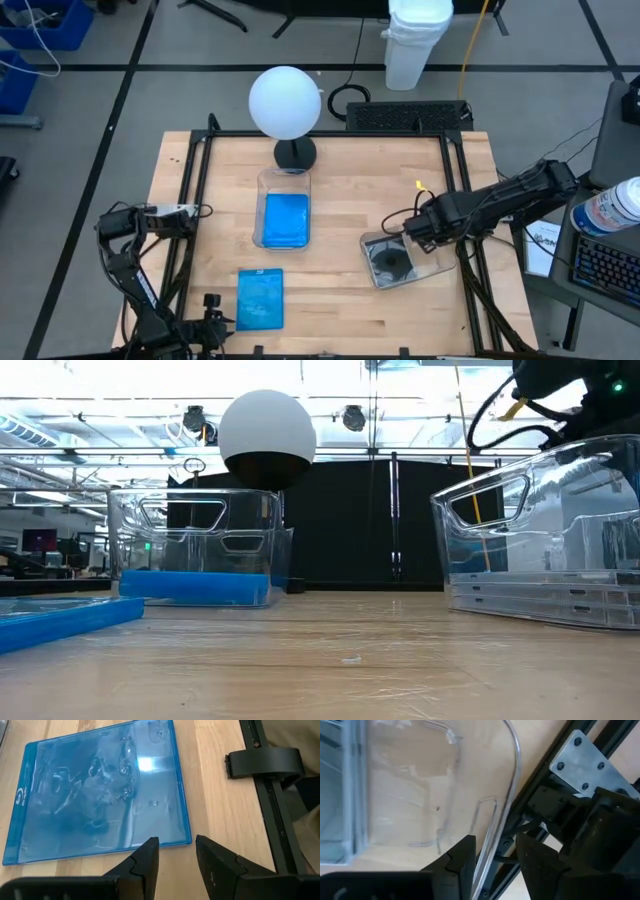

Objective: Pick & place jewel cases by type
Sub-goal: Adjust the right transparent bin

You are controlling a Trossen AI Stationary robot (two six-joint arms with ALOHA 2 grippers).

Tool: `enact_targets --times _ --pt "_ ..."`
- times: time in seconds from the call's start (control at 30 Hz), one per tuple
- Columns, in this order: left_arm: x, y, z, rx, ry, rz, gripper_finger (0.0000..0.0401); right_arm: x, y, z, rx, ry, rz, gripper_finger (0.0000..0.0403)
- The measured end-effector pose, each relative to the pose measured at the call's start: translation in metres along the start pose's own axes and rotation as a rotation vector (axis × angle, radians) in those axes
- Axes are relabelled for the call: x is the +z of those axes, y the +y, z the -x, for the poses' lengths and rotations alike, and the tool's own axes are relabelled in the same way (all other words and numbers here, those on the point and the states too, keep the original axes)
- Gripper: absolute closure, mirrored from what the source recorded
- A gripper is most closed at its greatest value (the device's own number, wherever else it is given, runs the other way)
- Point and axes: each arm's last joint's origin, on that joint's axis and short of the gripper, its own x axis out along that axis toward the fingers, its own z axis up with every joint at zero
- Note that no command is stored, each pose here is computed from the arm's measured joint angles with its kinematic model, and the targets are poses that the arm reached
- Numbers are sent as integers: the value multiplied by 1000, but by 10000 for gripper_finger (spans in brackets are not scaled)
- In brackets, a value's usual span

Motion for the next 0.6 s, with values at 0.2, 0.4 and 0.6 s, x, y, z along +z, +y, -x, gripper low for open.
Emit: enact_targets --times 0.2,0.4,0.6 --pt "0 0 0 0 0 0 268 0 1 -11 2 30 14 273" --pt "0 0 0 0 0 0 268 1 4 -26 27 72 94 278" --pt "0 0 0 1 0 -5 268 3 4 -33 27 68 161 338"
